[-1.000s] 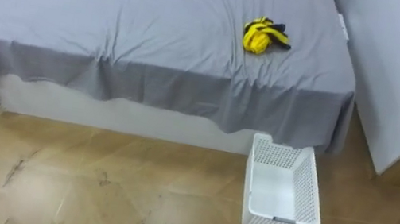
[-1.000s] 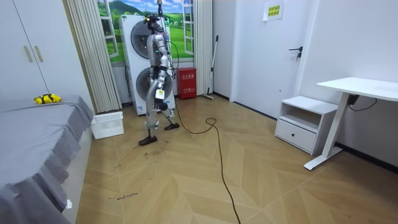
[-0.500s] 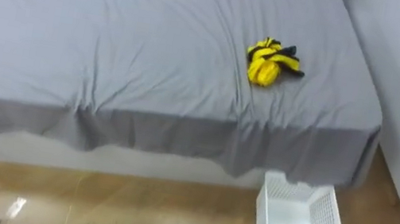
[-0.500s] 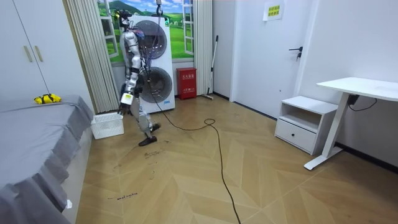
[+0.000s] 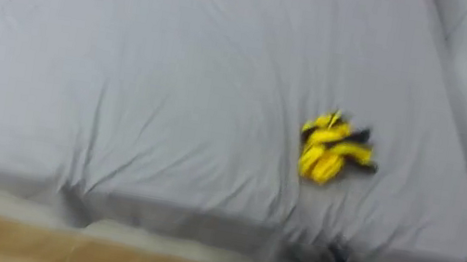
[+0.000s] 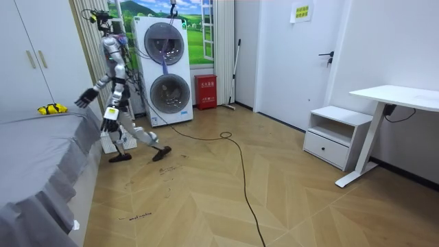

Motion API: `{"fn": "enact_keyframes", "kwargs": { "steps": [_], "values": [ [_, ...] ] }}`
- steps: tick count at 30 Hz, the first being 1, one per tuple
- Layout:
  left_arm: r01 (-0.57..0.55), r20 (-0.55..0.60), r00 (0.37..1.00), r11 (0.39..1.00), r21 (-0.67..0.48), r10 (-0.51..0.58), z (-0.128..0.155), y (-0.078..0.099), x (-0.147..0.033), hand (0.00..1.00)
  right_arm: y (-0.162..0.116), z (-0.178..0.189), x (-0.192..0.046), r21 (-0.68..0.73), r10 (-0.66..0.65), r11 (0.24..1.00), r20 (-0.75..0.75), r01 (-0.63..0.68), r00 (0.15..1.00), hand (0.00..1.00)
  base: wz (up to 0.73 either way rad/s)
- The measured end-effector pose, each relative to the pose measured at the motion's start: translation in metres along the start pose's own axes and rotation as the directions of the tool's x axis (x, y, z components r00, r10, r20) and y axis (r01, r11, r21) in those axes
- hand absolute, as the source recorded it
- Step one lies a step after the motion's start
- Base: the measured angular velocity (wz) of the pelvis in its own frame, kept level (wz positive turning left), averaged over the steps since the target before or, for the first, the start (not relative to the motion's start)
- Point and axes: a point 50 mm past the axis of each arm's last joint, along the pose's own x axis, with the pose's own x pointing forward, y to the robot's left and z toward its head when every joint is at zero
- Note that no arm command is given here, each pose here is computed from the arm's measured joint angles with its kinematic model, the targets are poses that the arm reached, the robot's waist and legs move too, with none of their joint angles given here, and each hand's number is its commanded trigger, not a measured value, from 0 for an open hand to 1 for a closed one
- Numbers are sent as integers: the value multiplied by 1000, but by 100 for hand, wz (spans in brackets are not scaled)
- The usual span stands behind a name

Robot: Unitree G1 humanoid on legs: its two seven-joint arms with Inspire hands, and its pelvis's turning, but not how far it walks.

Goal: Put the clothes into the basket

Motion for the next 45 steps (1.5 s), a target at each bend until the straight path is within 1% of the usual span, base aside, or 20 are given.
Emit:
{"fn": "enact_keyframes", "kwargs": {
  "steps": [1, 2, 4, 7, 11, 13, 18, 24, 26, 29, 33, 34, 37, 42, 45],
  "values": [
    [-21, -23, 1000, 1000, -11, 21, -9, 5, -3, 0, 1, 4, 0, 5, -1, 1000, 23, 1, 1000, 0, 0],
    [-30, -23, 999, 1000, -9, 30, -9, 7, -3, 0, 1, 6, 0, 3, -2, 1000, 34, 1, 999, 0, 22],
    [-66, 6, 998, 997, -34, 66, -2, 11, -2, 0, -1, 10, 1, -4, -8, 1000, 47, 8, 999, 0, 24],
    [-87, 21, 996, 995, -57, 88, 3, 10, -1, 0, -5, 9, -1, -20, -27, 999, 43, 28, 999, 0, -21],
    [-88, 53, 994, 994, -68, 91, 9, 10, 0, 0, -5, 15, -1, -25, -40, 999, 60, 42, 997, 0, -39],
    [-106, 36, 993, 992, -64, 108, 2, 12, -3, 0, -3, 21, -1, -23, -41, 999, 85, 43, 996, 0, -24],
    [-109, 24, 993, 991, -77, 112, 0, 12, -3, 0, -5, 33, -4, -6, -38, 999, 144, 40, 989, 0, -6],
    [-110, -6, 994, 992, -61, 109, -5, 14, -2, 0, -4, 30, -4, -17, -32, 999, 133, 34, 991, 0, 6],
    [-108, -1, 994, 992, -61, 108, -2, 13, -1, 0, -2, 30, -3, -21, -23, 999, 130, 26, 991, 0, 4],
    [-101, 12, 995, 993, -68, 102, 6, 14, 3, 0, 1, 35, 5, -35, -14, 999, 130, 19, 991, 0, 8],
    [-88, 33, 995, 994, -72, 90, 13, 14, 5, 0, 1, 35, 16, -61, -37, 997, 88, 43, 995, 0, 14],
    [-77, 48, 996, 995, -62, 80, 17, 14, 6, 0, 0, 36, 21, -85, -47, 995, 73, 53, 996, 0, 10],
    [-55, 74, 996, 997, -57, 59, 26, 13, 9, 0, 0, 39, 31, -99, -78, 992, 36, 82, 996, 0, 4],
    [-31, 105, 994, 998, -53, 36, 41, 12, 15, 0, -6, 47, 39, -121, -137, 983, 10, 137, 991, 0, 11],
    [-20, 132, 991, 999, -48, 26, 48, 11, 16, 0, -10, 49, 41, -109, -180, 978, -4, 178, 984, 0, 24]
  ]
}}
